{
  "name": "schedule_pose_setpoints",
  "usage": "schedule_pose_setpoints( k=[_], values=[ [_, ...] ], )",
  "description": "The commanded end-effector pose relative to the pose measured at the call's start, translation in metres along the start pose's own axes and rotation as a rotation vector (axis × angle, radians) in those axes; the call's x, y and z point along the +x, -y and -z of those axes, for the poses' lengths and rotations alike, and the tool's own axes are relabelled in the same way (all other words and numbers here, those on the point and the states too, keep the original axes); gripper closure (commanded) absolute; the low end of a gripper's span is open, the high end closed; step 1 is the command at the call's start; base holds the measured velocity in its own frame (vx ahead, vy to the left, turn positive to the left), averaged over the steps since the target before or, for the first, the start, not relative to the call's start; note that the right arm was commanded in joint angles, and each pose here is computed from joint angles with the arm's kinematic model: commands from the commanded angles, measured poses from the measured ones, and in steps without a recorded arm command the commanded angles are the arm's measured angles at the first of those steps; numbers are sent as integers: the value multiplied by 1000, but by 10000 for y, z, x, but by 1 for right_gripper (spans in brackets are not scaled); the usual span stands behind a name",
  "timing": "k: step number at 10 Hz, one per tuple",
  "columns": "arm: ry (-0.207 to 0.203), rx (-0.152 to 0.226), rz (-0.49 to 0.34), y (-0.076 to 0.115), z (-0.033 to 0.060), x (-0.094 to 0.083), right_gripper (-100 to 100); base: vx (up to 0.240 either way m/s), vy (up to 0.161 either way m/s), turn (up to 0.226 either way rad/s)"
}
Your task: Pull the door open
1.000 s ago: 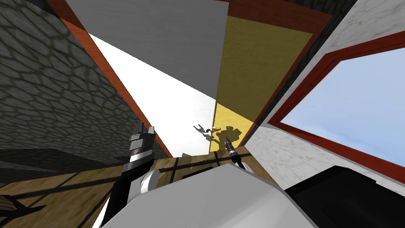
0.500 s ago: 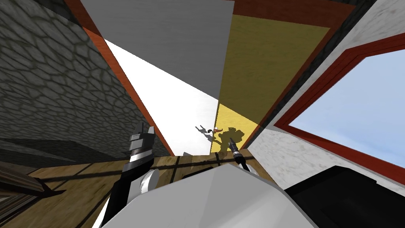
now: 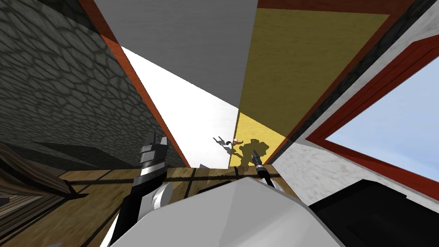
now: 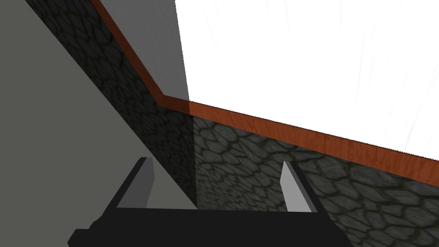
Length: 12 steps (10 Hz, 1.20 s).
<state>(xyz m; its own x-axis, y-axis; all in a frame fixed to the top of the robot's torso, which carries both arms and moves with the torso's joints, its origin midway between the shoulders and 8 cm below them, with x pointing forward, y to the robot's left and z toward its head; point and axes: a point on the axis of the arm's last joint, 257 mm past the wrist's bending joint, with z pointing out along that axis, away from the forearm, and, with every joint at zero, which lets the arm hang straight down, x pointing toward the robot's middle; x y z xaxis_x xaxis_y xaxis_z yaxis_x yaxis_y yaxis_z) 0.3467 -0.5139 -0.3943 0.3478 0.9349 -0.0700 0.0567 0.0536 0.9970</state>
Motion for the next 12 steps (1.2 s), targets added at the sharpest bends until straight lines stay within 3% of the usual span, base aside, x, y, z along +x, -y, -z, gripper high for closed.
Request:
schedule_pose_setpoints(
  k=[1, 2, 4, 6, 9, 10, 12],
  values=[
    [31, 2, 3, 2, -13, -145, -100, 19, -63, 170],
    [56, 1, 0, 3, -25, -208, -100, 48, -99, 239],
    [64, -8, -20, -4, -95, -100, -100, 101, -144, 264],
    [18, -29, -56, -51, -232, 331, -100, 176, -17, 283],
    [19, -28, -56, -47, -234, 326, -100, 82, 53, 13],
    [19, -28, -56, -47, -234, 326, 100, 5, 5, 10],
    [19, -28, -56, -47, -234, 326, 100, -10, -5, 12]
  ],
)
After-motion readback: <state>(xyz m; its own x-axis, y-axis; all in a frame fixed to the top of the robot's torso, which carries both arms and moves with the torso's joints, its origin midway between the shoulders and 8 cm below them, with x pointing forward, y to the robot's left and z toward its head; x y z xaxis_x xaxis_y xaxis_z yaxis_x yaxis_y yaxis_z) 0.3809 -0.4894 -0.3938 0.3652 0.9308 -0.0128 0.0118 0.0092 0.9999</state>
